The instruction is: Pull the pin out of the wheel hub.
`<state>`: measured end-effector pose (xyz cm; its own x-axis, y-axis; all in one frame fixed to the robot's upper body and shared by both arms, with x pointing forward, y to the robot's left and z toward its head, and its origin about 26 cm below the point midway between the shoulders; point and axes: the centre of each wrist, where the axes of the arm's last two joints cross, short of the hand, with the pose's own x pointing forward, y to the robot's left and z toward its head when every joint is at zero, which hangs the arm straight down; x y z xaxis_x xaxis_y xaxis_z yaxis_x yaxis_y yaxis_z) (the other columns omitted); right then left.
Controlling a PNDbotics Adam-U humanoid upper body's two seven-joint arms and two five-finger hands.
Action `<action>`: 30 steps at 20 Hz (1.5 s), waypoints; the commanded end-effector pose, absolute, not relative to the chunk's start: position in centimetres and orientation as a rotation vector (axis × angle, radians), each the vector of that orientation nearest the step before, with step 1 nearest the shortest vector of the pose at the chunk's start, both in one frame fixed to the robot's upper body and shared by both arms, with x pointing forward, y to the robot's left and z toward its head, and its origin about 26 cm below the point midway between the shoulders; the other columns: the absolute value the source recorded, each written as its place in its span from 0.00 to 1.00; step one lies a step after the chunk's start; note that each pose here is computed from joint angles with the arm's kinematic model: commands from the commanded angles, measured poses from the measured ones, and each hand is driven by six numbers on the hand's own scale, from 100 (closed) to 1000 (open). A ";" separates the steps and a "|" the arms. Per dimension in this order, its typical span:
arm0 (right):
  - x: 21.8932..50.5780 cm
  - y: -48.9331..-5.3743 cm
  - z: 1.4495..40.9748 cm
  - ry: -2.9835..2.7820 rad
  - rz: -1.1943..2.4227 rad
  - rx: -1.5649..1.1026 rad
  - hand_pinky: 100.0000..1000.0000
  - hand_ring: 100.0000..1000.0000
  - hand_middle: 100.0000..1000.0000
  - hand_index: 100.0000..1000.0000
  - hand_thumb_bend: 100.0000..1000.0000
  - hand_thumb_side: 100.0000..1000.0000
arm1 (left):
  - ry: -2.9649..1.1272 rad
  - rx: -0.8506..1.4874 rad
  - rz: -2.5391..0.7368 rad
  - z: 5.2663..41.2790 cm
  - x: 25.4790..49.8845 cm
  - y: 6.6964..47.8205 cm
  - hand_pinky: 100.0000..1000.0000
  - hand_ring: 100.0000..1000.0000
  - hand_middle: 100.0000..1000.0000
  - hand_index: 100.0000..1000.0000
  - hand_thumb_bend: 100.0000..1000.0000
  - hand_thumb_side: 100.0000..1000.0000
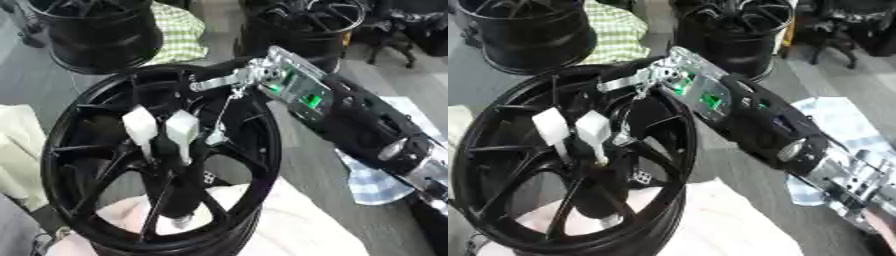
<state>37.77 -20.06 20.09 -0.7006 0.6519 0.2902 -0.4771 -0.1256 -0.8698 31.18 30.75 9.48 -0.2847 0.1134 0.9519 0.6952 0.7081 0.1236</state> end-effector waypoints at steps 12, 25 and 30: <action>37.9 -19.7 20.6 -1.451 1.905 -0.230 0.80 0.73 0.56 0.69 0.05 0.14 | -1.819 -0.638 -0.678 10.7 31.4 30.5 0.52 0.90 0.60 0.78 0.00 0.79; 36.5 -20.6 24.5 -1.587 1.852 -0.265 0.76 0.64 0.44 0.59 0.00 0.10 | -1.809 -0.629 -0.673 10.6 31.3 30.7 0.52 0.88 0.60 0.78 0.00 0.80; 35.1 -22.6 28.0 -1.669 1.749 -0.287 0.75 0.62 0.44 0.59 0.00 0.10 | -1.802 -0.624 -0.670 10.5 31.2 30.9 0.52 0.88 0.59 0.78 0.00 0.80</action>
